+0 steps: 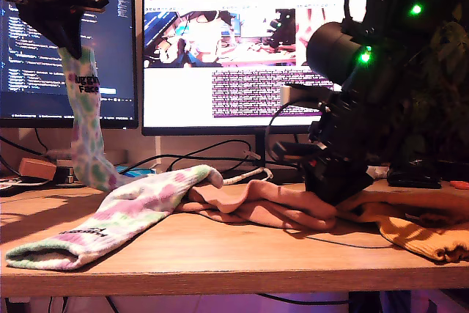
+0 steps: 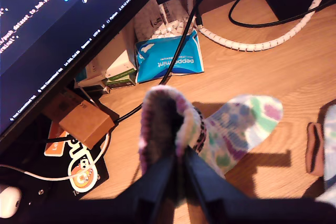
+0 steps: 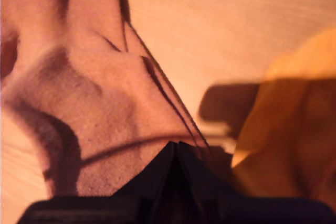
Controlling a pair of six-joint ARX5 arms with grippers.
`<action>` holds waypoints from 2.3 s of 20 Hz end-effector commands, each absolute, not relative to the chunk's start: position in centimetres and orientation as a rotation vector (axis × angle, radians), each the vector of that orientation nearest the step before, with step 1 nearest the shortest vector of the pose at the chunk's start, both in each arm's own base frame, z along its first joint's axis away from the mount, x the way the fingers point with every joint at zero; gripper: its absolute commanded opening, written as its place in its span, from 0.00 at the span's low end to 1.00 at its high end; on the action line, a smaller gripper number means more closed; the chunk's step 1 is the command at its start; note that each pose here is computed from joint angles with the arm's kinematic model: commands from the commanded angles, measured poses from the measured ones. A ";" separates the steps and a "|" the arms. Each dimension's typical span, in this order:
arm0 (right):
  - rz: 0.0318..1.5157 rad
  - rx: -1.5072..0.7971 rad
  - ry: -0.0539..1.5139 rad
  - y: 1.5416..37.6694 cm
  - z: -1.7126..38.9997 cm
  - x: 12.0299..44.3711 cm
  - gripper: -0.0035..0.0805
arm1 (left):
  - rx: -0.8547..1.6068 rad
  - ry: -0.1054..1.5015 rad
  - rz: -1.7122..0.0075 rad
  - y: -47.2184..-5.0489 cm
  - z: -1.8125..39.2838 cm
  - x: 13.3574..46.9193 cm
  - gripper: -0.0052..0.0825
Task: Pair up the socks based on colour and pattern, by placing them on top of one another
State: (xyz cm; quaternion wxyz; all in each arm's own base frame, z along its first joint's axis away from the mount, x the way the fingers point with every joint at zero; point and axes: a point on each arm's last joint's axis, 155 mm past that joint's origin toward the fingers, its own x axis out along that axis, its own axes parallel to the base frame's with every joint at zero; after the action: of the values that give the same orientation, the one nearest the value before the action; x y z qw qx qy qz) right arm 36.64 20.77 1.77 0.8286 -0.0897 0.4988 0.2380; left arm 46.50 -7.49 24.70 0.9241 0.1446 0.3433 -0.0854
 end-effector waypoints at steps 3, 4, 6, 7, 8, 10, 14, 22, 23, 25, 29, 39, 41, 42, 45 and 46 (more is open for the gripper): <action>0.481 -0.235 1.336 19.4 -2.9 30.1 0.03 | 0.290 0.674 -0.171 -7.4 25.8 46.6 0.04; 0.493 -0.248 1.359 19.7 -3.0 29.3 0.03 | 0.290 0.674 -0.171 -7.4 25.8 46.6 0.04; 0.533 -0.262 1.377 21.2 -2.9 27.7 0.03 | 0.290 0.674 -0.171 -7.4 25.8 46.6 0.04; 0.561 -0.246 1.386 22.1 -2.8 26.9 0.03 | 0.290 0.674 -0.171 -7.4 25.8 46.6 0.04; 0.587 -0.234 1.392 23.1 -2.5 26.2 0.03 | 0.290 0.674 -0.171 -7.4 25.8 46.6 0.04; 0.609 -0.227 1.389 24.3 -2.1 25.4 0.03 | 0.290 0.675 -0.171 -7.4 25.8 46.6 0.04; 0.639 -0.233 1.372 25.2 -0.9 24.5 0.03 | 0.290 0.675 -0.171 -7.4 25.8 46.6 0.04; 0.636 -0.238 1.247 24.6 1.6 27.4 0.03 | 0.290 0.675 -0.171 -7.4 25.8 46.6 0.04; 0.634 -0.233 1.230 24.4 1.9 28.1 0.03 | 0.290 0.674 -0.171 -7.4 25.8 46.6 0.04; 0.632 -0.222 1.198 24.3 2.5 29.3 0.03 | 0.290 0.675 -0.171 -7.4 25.8 46.6 0.04; 0.664 -0.209 1.130 25.4 4.2 30.9 0.03 | 0.291 0.674 -0.171 -7.4 25.8 46.6 0.04; 0.804 -0.136 0.914 29.9 7.4 34.2 0.03 | 0.297 0.668 -0.173 -7.5 25.9 46.7 0.04; 0.824 -0.112 0.884 30.6 7.0 35.2 0.03 | 0.297 0.668 -0.173 -7.5 25.9 46.7 0.04; 0.841 -0.100 0.874 31.1 6.7 35.5 0.03 | 0.297 0.668 -0.173 -7.5 25.9 46.7 0.04; 0.851 -0.072 0.852 32.1 5.9 36.8 0.03 | 0.296 0.668 -0.174 -7.5 25.9 46.7 0.04; 0.868 -0.058 0.855 32.6 5.6 37.0 0.03 | 0.296 0.668 -0.176 -7.5 25.9 46.7 0.04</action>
State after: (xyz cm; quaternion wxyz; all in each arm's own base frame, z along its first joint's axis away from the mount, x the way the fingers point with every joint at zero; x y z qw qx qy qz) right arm 36.40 32.07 5.40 0.8189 -0.0337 0.4074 0.4028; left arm 46.63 -7.52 24.85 0.9252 0.1461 0.3394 -0.0860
